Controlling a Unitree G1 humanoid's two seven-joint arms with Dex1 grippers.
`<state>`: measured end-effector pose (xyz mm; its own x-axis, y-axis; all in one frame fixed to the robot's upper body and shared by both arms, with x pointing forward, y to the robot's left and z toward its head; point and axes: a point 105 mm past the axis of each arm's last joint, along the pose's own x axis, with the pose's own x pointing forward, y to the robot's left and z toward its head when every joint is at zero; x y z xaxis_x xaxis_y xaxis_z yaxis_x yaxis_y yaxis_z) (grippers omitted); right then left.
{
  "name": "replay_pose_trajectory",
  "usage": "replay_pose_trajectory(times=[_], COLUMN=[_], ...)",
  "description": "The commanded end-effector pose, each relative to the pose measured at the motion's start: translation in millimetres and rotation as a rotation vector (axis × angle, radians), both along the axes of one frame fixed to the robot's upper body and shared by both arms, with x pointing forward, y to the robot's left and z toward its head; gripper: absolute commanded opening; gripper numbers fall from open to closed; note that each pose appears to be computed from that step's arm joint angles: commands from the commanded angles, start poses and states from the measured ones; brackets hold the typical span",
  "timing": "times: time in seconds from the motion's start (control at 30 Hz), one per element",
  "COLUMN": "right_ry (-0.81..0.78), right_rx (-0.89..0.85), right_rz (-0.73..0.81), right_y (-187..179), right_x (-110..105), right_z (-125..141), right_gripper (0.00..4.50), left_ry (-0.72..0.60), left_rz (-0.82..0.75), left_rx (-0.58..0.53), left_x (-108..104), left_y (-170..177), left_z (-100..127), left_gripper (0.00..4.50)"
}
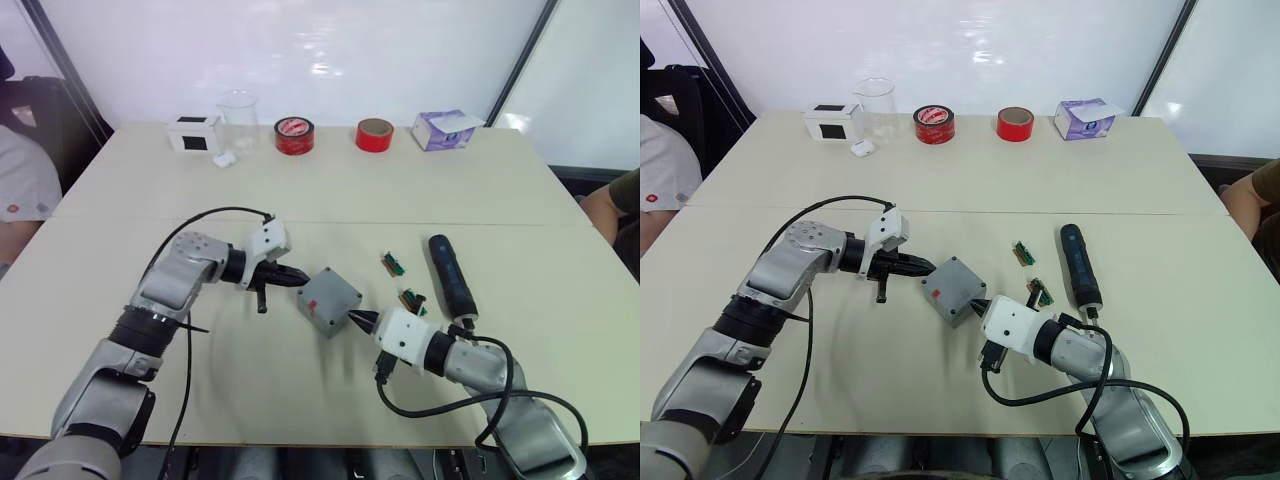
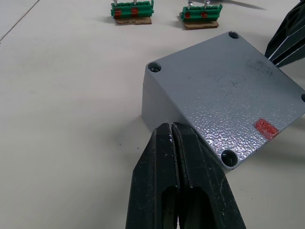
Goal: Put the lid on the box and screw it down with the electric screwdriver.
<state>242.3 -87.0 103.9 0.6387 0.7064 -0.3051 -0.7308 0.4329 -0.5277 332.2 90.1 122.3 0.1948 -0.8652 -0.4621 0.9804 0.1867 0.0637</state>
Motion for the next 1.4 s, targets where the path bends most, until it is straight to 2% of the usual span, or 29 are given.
replay_pose_trajectory(times=[0.03,0.27,0.4,0.67,0.9,1.4], right_ry=[-0.038,0.024,0.054,0.059,0.084,0.090], right_rx=[0.023,-0.006,-0.039,-0.070,-0.088,-0.085], right_rz=[0.030,0.014,0.021,0.038,0.060,0.086], right_y=[6.3,-5.9,-9.5,-9.5,-8.6,-7.2], right_x=[-2.7,-4.6,-1.9,20.5,35.6,37.9], right_z=[12.1,6.6,0.5,-2.5,-3.1,-5.3], right_gripper=[0.05,0.05,0.05,0.05,0.05,0.05], left_ry=[-0.041,-0.063,-0.051,0.008,0.024,0.024], left_rz=[-0.033,0.058,0.075,0.072,0.091,0.147], left_rx=[-0.020,-0.020,-0.004,-0.025,0.017,0.008], left_x=[-1.9,15.1,16.4,1.3,-19.8,-29.4], left_y=[-9.4,2.8,2.6,-12.5,-11.0,-8.5], left_z=[7.8,8.9,-1.6,-22.0,-34.6,-34.6], left_gripper=[0.00,0.00,0.00,0.00,0.00,0.00])
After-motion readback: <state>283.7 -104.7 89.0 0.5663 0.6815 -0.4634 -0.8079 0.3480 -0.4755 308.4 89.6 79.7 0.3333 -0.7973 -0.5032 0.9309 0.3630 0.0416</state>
